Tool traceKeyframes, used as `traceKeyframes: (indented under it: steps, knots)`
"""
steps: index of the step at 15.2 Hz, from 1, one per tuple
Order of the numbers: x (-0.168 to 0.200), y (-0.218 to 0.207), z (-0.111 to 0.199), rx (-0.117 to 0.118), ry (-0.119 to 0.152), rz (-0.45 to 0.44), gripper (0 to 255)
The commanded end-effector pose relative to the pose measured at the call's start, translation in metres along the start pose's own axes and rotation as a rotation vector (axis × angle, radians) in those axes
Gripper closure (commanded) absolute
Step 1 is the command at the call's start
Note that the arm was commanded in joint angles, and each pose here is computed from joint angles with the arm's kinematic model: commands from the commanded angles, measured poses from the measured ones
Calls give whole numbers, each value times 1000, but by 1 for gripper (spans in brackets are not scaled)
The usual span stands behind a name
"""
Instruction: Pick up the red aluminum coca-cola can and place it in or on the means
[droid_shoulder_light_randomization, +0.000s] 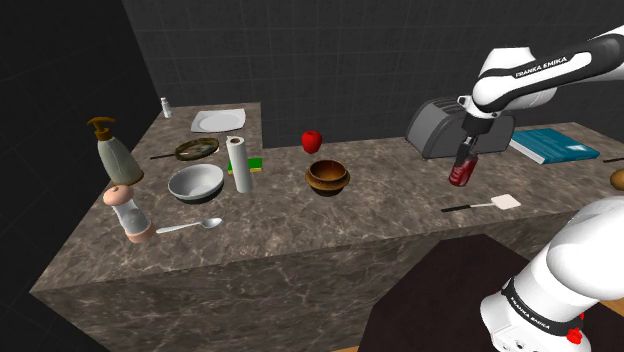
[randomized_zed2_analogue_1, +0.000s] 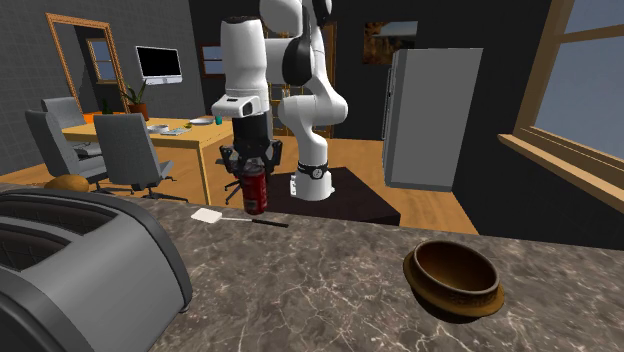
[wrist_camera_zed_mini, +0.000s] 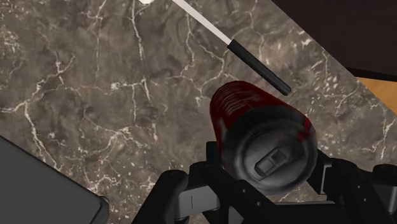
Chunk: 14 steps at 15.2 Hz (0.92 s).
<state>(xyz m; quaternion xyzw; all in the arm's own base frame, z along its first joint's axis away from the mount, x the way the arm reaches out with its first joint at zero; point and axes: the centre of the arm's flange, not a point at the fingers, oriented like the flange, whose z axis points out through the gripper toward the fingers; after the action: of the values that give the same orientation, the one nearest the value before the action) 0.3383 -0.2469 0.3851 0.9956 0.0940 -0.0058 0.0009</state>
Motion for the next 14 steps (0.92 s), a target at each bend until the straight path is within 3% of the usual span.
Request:
traceKeyframes:
  steps: [1, 14]
  knots:
    - [0, 0, -10, 0, 0, 0, 255]
    - [-1, 0, -79, 0, 0, 0, 255]
